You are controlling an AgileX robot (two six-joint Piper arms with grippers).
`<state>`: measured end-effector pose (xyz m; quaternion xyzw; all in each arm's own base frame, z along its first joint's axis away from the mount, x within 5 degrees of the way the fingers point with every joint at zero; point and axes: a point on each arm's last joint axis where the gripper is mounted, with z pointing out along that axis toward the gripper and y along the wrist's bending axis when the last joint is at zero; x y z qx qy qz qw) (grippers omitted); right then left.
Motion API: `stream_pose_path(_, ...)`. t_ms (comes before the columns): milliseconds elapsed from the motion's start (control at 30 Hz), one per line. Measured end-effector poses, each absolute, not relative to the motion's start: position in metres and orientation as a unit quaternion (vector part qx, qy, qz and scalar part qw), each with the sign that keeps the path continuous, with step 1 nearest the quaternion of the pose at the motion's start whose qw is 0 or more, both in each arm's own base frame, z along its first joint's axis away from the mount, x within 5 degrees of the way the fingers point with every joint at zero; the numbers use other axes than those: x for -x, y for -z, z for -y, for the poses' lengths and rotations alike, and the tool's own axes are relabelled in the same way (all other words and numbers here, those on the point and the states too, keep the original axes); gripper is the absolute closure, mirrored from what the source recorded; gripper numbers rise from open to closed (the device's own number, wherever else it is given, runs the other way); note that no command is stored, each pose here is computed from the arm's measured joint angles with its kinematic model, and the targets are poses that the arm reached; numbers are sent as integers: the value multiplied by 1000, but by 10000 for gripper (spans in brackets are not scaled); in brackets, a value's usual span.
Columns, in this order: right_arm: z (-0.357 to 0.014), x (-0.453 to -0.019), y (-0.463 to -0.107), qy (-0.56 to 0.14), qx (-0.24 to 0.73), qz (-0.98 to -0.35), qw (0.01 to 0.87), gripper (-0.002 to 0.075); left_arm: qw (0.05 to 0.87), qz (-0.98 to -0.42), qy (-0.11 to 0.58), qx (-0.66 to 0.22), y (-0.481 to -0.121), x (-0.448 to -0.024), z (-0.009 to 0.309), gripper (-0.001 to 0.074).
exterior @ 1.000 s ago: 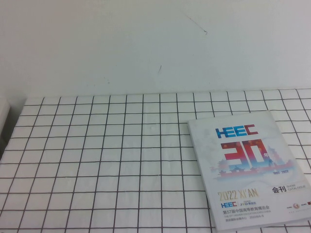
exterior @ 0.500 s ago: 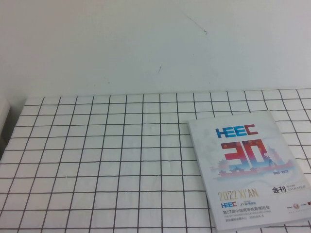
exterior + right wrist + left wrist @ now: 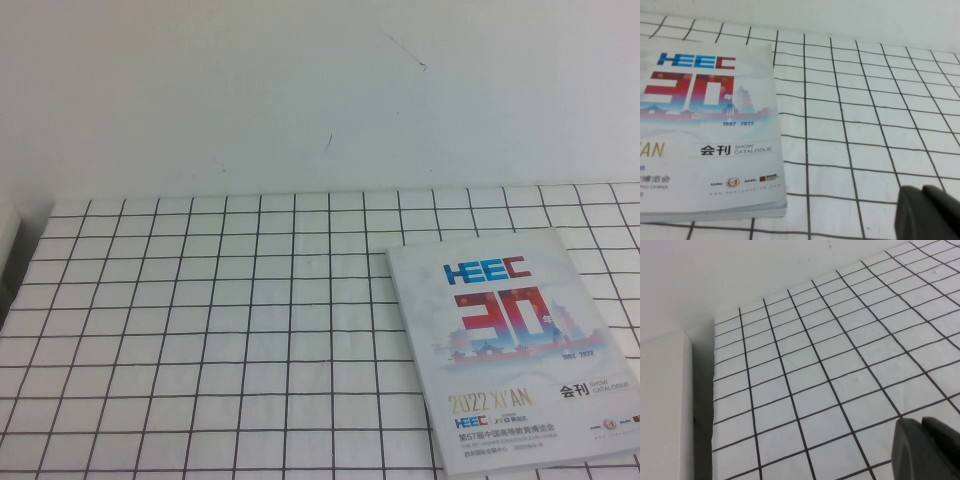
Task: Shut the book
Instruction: 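Close the open booklet and leave it lying on the table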
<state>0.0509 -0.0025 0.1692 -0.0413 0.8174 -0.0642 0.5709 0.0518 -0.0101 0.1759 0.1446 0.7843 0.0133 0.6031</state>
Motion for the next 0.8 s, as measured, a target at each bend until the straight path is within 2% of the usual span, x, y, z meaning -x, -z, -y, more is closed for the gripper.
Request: stream_pose_path(800,4,-51,-169,69,38,-818,570,729,602,-785,-13,-145,-176,-52,10,738)
